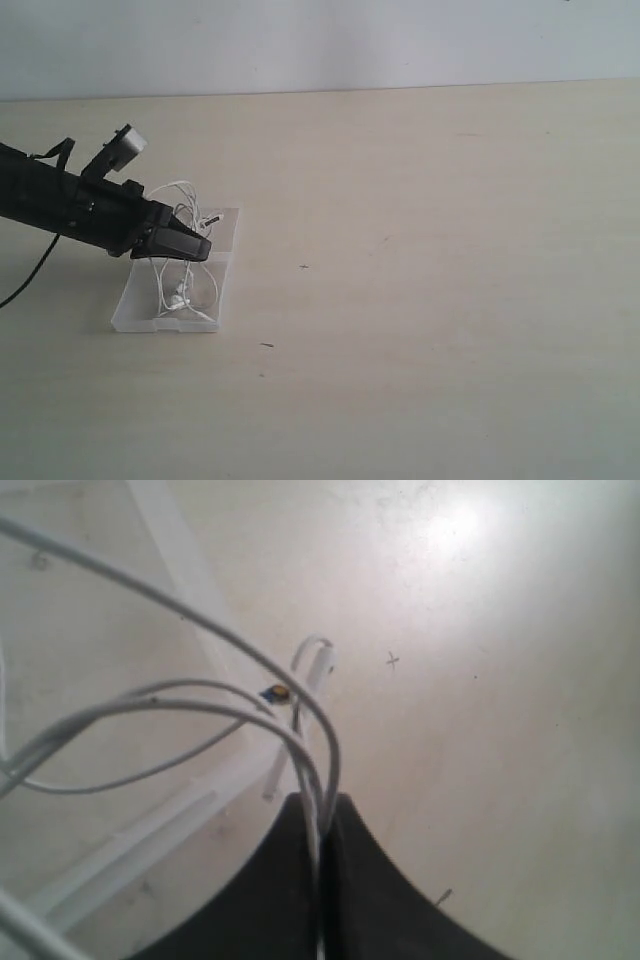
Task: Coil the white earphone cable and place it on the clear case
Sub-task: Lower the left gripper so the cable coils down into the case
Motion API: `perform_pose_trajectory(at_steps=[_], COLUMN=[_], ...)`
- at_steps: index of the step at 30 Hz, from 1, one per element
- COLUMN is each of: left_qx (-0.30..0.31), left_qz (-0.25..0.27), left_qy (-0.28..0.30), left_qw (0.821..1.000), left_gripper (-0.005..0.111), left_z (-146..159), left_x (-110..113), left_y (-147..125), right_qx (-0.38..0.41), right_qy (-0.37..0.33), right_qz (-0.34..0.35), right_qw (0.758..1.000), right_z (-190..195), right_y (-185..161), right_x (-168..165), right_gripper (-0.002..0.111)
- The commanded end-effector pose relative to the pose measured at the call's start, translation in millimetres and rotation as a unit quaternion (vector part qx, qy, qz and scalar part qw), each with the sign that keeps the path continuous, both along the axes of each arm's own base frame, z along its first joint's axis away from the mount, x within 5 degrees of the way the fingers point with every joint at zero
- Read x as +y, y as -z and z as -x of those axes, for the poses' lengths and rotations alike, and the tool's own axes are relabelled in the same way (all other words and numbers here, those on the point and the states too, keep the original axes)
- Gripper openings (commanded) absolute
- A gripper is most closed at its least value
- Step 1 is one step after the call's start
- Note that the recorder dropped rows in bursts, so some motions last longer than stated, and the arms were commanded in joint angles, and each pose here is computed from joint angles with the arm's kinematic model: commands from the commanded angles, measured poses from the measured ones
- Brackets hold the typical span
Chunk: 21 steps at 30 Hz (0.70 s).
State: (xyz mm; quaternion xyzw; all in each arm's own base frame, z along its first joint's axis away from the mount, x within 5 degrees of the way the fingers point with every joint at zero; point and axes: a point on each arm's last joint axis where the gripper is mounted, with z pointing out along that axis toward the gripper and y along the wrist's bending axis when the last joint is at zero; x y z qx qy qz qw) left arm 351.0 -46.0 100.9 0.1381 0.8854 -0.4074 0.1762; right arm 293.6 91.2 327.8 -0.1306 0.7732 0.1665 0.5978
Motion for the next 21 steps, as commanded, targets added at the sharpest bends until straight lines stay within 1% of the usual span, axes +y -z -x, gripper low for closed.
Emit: perform_pose_trajectory(at_steps=[1,7,10,13,16,21], left_qx=[0.001,0.008,0.012,0.011,0.011,0.01], left_qz=[-0.001,0.017,0.02,0.018,0.016,0.01], left_qy=[0.0,-0.007,-0.025,-0.03,-0.03,-0.032], left_qw=[1.0,1.0,0.999,0.999,0.999,0.999], left_gripper=[0.0,0.0,0.0,0.001,0.007,0.024], left_z=[-1,0,-2,-2,-2,-3], left_x=[0,6,13,16,16,17], left_y=[0,-2,-2,-2,-2,-1], right_qx=[-0.003,-0.003,-0.003,-0.005,-0.006,-0.006], right_qy=[-0.003,-0.003,-0.003,-0.009,-0.012,-0.012], right_qz=[-0.001,0.0,0.0,-0.003,-0.004,-0.003], right_qw=[1.0,1.0,1.0,1.0,1.0,1.0], right_z=[2,2,2,2,2,3], right_y=[-1,-1,-1,-2,-2,-1], right_x=[0,0,0,1,1,1], right_gripper=[0.043,0.043,0.043,0.043,0.043,0.043])
